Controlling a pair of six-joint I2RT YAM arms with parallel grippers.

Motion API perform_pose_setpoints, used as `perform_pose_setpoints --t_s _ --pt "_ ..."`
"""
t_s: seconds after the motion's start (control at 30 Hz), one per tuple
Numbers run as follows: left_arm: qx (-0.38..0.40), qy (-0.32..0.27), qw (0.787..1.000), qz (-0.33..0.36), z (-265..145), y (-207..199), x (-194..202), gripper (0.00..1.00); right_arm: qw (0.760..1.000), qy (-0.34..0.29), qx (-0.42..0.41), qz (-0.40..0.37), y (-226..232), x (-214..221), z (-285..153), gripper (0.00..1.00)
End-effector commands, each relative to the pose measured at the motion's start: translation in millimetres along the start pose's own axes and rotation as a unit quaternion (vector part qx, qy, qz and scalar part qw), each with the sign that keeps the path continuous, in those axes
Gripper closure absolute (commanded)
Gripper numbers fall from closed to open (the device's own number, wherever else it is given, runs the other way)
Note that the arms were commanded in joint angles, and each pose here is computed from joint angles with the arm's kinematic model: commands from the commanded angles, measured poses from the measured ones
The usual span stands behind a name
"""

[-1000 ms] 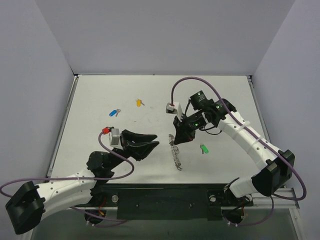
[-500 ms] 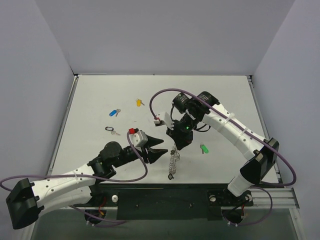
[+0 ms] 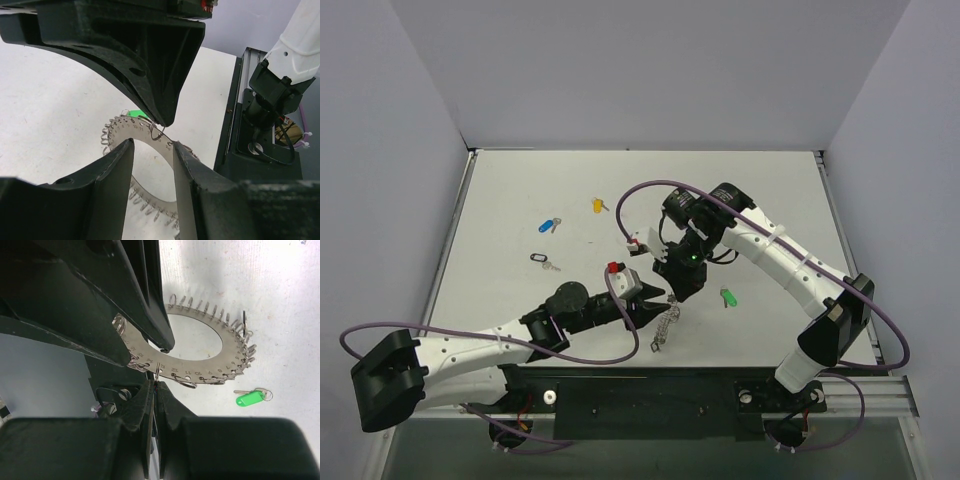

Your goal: Put the keys on the keyring

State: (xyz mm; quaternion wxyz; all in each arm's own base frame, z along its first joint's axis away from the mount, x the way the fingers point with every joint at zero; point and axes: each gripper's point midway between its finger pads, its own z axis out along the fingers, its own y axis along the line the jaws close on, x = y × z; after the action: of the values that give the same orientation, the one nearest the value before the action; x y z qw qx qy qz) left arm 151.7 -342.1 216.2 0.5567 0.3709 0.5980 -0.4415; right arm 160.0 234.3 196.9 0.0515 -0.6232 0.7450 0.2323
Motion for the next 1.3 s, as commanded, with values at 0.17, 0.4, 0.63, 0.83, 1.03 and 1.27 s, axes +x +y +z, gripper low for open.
perform_pose_setpoints --t_s 0.17,0.4,0.63,0.83,1.03,1.27 --pt "0.016 -0.067 0.997 0.018 15.9 -6.3 -41.2 0.57 1.000 0.001 -0.021 -0.008 13.9 0.3 -8.5 1.00" --pt "0.025 -0.063 0.998 0.019 21.7 -8.3 -38.6 0.64 1.000 -0.006 -0.027 -0.013 17.1 -1.3 -9.3 1.00" --pt "0.041 -0.056 0.997 0.021 24.5 -13.1 -34.7 0.71 0.999 -0.007 -0.030 -0.014 18.8 -1.1 -9.8 1.00" --pt "0.053 -0.051 0.997 0.023 25.3 -16.7 -32.5 0.80 0.999 -0.009 -0.031 -0.014 19.4 -1.0 -10.7 1.00" --pt "0.063 -0.035 0.997 0.023 26.7 -19.5 -25.5 1.00 0.999 -0.010 -0.034 -0.016 21.0 -1.5 -10.8 1.00" --pt "0.037 -0.034 0.999 -0.007 24.5 -12.7 -26.4 1.00 0.998 -0.022 -0.045 -0.028 27.7 -2.6 -13.8 1.00"
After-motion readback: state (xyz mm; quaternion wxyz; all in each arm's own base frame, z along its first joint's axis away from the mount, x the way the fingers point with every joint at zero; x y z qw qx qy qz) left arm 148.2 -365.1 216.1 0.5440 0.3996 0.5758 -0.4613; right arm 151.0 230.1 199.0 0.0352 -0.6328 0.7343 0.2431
